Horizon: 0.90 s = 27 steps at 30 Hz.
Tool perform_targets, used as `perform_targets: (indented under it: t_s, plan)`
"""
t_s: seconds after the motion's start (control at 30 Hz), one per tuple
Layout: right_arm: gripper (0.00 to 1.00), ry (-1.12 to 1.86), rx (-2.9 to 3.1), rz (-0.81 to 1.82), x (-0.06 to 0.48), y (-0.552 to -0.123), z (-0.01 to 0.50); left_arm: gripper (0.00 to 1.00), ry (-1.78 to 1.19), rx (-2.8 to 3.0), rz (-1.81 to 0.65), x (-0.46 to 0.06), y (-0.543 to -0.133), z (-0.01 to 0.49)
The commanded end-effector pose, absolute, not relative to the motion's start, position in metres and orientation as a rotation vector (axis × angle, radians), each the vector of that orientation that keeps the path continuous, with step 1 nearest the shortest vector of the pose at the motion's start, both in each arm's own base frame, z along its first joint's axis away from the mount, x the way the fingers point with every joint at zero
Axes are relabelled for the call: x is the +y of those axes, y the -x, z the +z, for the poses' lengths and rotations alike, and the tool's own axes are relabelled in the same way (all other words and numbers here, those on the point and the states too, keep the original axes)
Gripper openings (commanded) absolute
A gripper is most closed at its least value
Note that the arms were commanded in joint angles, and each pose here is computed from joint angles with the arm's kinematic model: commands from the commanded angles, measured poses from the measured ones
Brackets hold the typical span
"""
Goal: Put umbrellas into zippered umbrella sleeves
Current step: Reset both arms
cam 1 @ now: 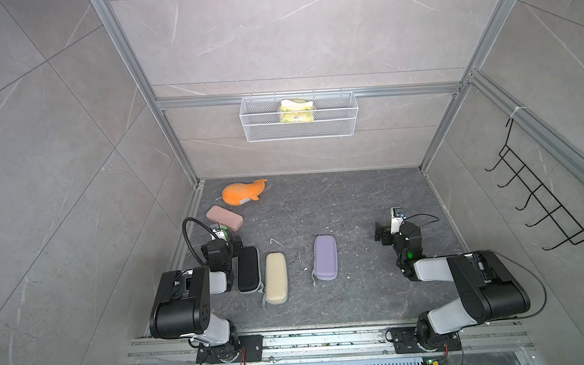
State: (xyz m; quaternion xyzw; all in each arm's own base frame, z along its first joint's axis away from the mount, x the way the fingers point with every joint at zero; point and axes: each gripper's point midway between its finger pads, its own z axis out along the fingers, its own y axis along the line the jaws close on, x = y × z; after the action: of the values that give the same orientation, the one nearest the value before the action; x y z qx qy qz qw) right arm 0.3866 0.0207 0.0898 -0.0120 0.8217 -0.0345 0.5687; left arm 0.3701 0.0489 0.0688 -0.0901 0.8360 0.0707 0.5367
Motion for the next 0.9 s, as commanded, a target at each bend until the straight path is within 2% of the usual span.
perform_targets:
  t_s: [0.0,0.87]
  plan:
    - [1.00,0.015,1.913,-0.059,0.0225,-0.3871,0.0928,1.00,0.222,1.923,0.153,0.0482,-0.3780,0.0881]
    - [1.00,0.013,1.919,-0.057,0.0224,-0.3877,0.0913,1.00,0.221,1.925,0.154,0.0482,-0.3777,0.0877]
